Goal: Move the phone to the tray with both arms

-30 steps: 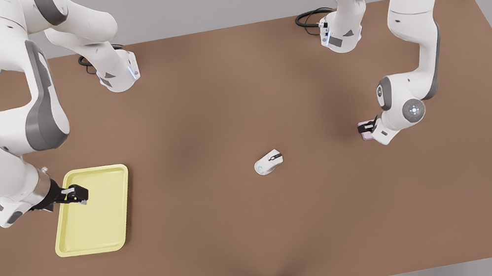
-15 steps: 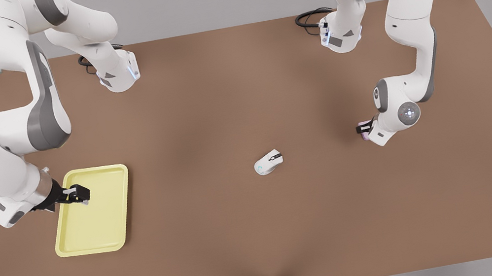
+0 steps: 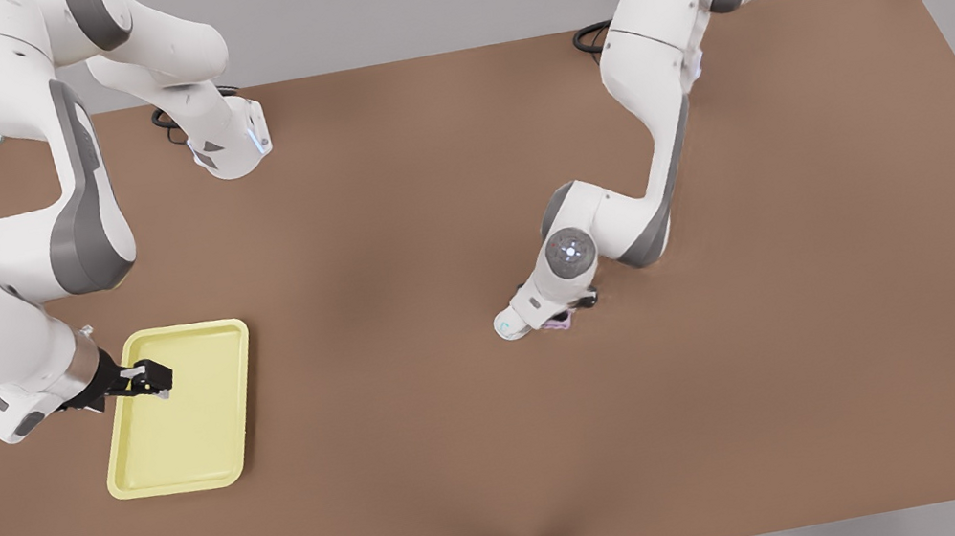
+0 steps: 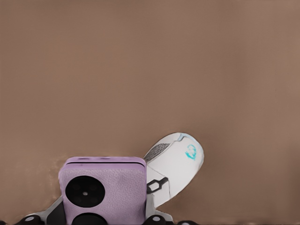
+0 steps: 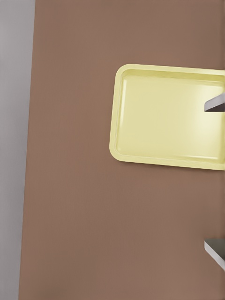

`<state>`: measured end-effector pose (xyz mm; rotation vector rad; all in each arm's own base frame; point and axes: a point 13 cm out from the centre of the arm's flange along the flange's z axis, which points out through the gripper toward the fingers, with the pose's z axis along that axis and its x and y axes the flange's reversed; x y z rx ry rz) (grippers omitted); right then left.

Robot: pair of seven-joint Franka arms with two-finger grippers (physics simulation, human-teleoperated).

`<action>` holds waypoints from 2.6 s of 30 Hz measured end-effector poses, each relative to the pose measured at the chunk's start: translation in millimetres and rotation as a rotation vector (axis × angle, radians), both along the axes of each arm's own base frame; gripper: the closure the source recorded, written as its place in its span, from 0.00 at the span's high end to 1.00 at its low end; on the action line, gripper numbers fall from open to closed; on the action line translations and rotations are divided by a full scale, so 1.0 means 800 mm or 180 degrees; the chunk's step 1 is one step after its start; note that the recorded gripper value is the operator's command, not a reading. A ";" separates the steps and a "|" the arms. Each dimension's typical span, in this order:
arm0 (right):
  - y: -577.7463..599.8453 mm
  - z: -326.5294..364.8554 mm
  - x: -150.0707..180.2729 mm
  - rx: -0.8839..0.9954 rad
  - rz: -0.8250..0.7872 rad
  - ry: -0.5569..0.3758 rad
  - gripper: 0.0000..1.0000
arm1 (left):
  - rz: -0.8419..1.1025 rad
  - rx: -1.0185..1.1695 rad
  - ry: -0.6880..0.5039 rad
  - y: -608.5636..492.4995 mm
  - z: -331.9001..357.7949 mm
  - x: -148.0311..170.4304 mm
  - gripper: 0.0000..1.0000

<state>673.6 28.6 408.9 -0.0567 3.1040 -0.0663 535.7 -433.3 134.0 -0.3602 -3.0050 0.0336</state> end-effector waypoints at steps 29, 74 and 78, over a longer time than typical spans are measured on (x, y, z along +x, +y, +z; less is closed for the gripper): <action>0.381 -0.159 -0.128 -0.0030 0.1297 0.0525 1.00 | 0.1684 0.0179 0.0478 0.304 0.398 0.000 1.00; 0.444 -0.469 -0.313 0.0282 0.0400 0.0606 0.86 | 0.0715 -0.0123 0.0457 0.379 0.390 0.039 1.00; 0.444 -0.474 -0.317 0.0270 0.0401 0.0638 0.87 | 0.0697 -0.0130 0.0439 0.378 0.389 0.041 1.00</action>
